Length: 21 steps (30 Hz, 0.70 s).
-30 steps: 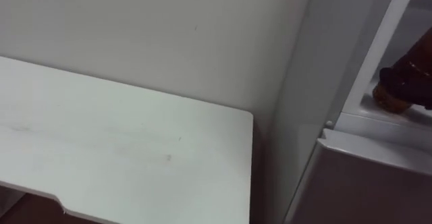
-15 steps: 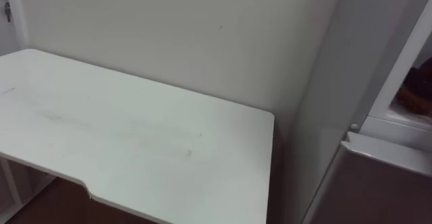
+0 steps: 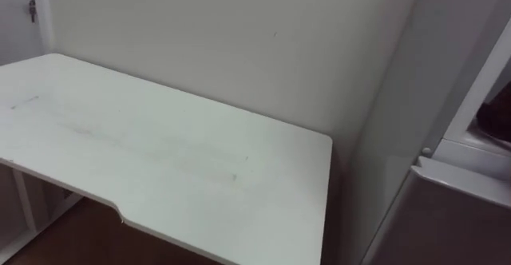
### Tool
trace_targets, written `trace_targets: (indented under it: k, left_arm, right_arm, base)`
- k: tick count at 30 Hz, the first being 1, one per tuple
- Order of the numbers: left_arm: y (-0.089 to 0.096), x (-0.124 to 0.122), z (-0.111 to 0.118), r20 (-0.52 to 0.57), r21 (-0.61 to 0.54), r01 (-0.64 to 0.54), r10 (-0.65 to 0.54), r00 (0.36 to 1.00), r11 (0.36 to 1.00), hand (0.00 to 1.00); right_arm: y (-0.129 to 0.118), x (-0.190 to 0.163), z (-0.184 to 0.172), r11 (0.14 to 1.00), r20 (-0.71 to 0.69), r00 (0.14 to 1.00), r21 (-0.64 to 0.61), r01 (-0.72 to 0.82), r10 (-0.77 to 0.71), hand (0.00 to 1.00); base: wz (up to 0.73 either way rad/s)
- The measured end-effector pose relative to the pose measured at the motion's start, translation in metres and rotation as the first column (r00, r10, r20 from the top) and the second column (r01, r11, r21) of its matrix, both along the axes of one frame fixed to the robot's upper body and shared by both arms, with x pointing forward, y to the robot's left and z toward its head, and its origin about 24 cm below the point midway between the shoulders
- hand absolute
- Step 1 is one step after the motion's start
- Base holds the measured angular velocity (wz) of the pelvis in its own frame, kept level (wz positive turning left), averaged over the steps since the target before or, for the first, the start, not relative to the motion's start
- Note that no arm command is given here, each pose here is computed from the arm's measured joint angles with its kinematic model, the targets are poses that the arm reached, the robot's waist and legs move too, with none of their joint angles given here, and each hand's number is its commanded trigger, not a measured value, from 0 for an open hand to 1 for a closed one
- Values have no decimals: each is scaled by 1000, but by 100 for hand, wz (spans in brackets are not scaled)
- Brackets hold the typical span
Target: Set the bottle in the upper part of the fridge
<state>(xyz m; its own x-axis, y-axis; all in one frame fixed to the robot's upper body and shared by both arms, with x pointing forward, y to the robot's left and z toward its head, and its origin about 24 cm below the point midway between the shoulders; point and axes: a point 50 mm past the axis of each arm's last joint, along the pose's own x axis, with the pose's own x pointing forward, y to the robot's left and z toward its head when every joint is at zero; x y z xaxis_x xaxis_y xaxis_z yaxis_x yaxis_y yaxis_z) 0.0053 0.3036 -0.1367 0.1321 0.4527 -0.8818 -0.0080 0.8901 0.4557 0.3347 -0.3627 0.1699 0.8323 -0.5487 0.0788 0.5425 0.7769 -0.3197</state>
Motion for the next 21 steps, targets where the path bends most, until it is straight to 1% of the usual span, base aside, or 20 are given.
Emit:
trace_targets:
  k: [3,7,16,21]
  left_arm:
    - [0,2,1,4,3,1,-1,1000,1000,0]
    - [0,2,1,1,2,-1,1,1000,1000,0]
    - [0,-6,0,-20,-5,-6,6,1000,1000,0]
    - [-1,-5,0,-19,-21,-4,4,1000,1000,0]
  right_arm:
    - [0,0,0,1000,-14,1000,-17,3,-4,0]
    - [0,0,-1,1000,-20,1000,-5,-21,21,0]
    - [2,-1,-3,999,-31,998,-16,-48,48,0]
    - [3,-1,-4,998,-44,997,-23,-63,62,0]
  base:
    - [0]
    - [2]
    - [0]
    - [0]
